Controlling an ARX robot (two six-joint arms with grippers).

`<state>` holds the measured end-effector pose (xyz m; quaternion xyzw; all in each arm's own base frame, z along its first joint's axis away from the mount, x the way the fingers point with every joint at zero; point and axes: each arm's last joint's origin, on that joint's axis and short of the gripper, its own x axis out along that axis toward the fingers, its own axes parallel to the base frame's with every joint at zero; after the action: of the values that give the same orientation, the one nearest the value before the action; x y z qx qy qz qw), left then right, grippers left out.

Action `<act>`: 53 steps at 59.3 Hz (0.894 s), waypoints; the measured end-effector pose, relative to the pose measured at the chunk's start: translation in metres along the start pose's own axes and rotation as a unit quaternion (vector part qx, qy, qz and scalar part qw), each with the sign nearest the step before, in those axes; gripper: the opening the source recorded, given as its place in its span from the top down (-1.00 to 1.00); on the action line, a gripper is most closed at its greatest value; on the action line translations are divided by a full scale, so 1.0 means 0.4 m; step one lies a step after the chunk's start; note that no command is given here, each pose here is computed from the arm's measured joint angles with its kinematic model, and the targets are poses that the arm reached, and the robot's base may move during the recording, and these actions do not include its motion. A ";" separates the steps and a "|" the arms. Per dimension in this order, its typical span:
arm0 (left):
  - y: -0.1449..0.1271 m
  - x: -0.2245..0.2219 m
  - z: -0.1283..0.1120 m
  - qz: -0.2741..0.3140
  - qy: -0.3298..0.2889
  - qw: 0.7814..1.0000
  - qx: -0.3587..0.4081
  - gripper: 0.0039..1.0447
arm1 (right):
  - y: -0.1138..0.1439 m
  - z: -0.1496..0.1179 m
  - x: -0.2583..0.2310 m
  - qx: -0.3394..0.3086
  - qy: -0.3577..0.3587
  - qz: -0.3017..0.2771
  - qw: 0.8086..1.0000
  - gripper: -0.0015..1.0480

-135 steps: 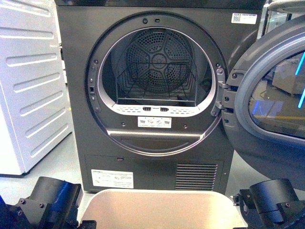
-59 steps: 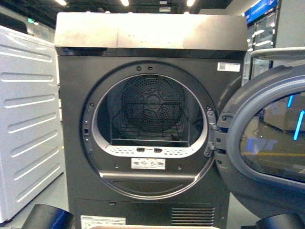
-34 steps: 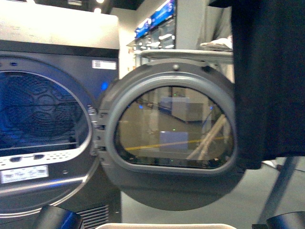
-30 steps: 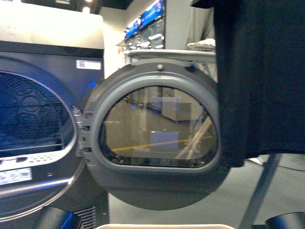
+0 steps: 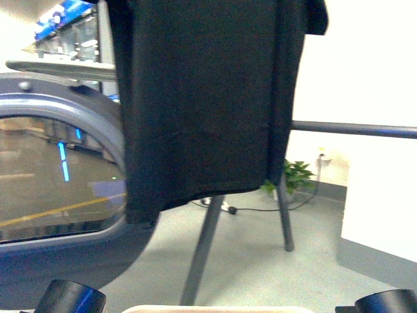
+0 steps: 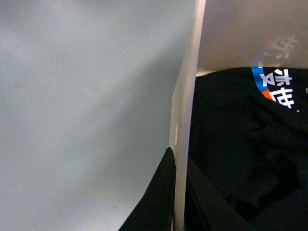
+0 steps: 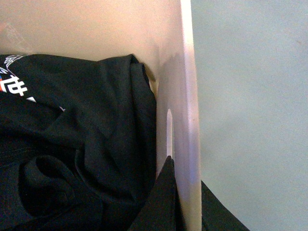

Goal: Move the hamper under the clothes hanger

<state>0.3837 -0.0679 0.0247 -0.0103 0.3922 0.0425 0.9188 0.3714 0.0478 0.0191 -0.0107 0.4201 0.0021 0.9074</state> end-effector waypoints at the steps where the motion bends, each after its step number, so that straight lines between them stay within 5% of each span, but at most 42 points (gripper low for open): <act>1: 0.000 0.000 0.000 -0.001 0.000 1.000 0.000 0.93 | 0.000 0.000 0.000 0.000 0.000 0.000 1.000 0.95; 53: -0.001 -0.001 0.002 -0.001 -0.001 1.000 0.000 0.93 | -0.002 0.002 -0.002 0.000 -0.001 -0.001 1.000 0.95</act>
<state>0.3838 -0.0683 0.0255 -0.0106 0.3912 0.0416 0.9193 0.3715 0.0471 0.0201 -0.0108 0.4189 0.0008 0.9080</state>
